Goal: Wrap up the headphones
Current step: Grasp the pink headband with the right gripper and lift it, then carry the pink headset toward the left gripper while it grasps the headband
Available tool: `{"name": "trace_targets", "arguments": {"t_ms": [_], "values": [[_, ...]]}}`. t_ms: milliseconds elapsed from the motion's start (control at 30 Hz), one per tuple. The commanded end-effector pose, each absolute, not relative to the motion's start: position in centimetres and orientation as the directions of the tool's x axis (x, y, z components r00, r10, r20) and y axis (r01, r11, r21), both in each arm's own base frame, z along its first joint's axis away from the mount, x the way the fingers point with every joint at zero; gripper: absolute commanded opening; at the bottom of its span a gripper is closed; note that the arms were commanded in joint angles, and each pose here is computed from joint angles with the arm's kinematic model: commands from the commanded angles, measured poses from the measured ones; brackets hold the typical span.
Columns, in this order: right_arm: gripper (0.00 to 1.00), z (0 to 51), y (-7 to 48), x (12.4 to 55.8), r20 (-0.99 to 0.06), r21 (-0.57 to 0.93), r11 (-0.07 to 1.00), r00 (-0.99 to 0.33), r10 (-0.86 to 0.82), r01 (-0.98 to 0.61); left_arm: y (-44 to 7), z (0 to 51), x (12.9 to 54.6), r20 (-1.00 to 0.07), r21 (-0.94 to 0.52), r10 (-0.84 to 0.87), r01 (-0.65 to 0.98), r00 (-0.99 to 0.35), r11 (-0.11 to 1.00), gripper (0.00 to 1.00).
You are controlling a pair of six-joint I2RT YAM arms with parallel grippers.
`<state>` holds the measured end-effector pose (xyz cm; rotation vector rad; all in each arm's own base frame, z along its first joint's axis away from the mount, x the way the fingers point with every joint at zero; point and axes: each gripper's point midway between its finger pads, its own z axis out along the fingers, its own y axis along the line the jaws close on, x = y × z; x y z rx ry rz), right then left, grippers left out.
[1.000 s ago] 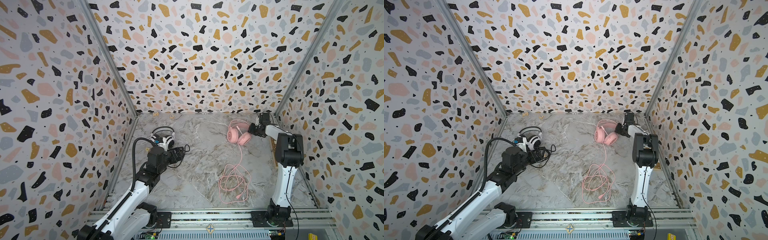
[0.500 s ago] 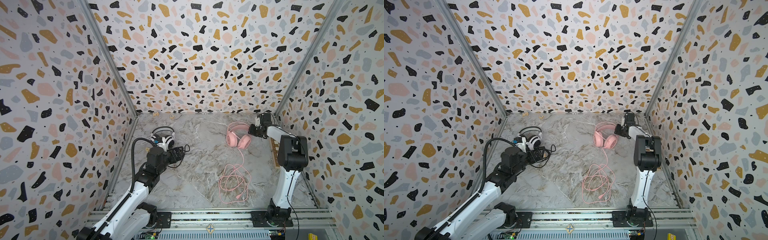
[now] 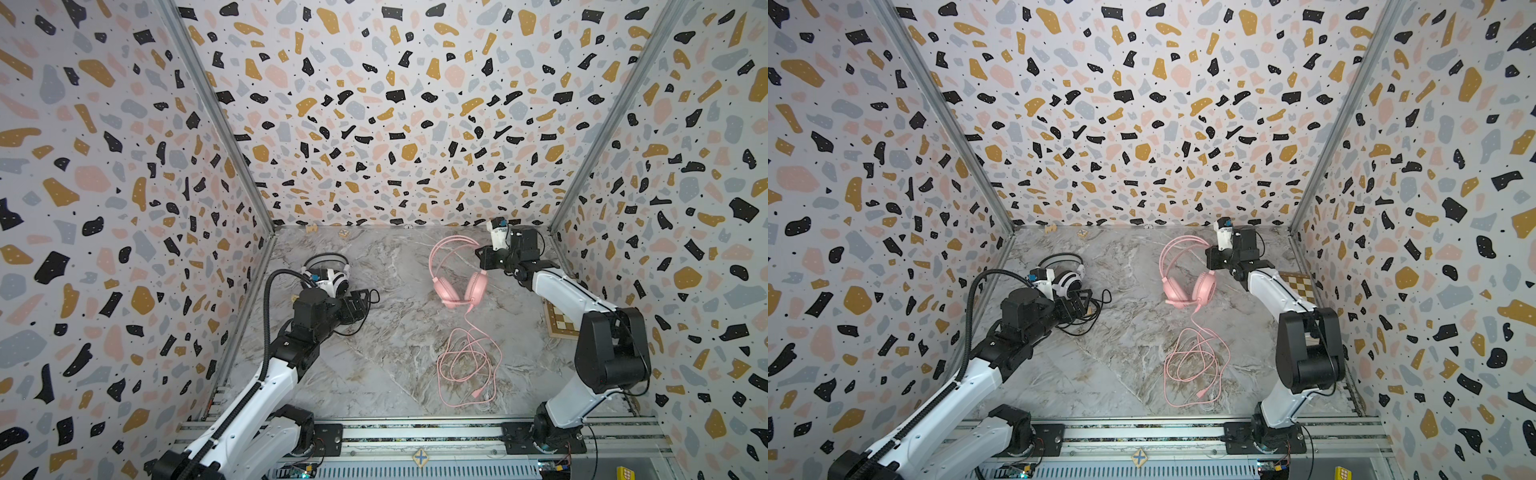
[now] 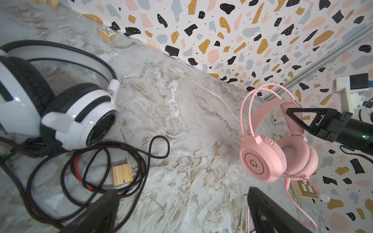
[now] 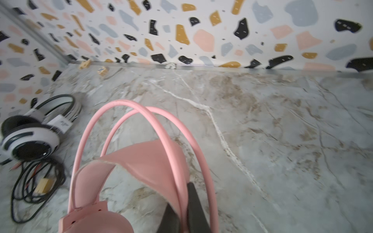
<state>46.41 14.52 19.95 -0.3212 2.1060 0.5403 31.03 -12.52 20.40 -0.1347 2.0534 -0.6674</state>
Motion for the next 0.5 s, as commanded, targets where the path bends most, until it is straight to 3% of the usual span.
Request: {"name": "trace_targets", "arguments": {"t_ms": [0,133,467], "values": [[0.0,25.5,16.5,45.1,-0.923,0.203,0.795,-0.382,-0.039,-0.571,-13.8,23.8,32.0,-0.806,-0.491,-0.318,0.263,-0.5,0.83,1.0],[0.0,27.1,18.7,42.6,-0.942,0.179,0.741,-0.33,-0.061,-0.647,-15.2,25.5,32.5,-0.82,-0.483,-0.285,0.335,-0.496,0.809,1.0],[0.0,28.3,22.4,40.4,-0.937,0.13,0.734,-0.324,-0.129,-0.667,-21.4,25.6,32.4,-0.845,-0.417,-0.117,0.505,-0.522,0.756,1.0]]}}
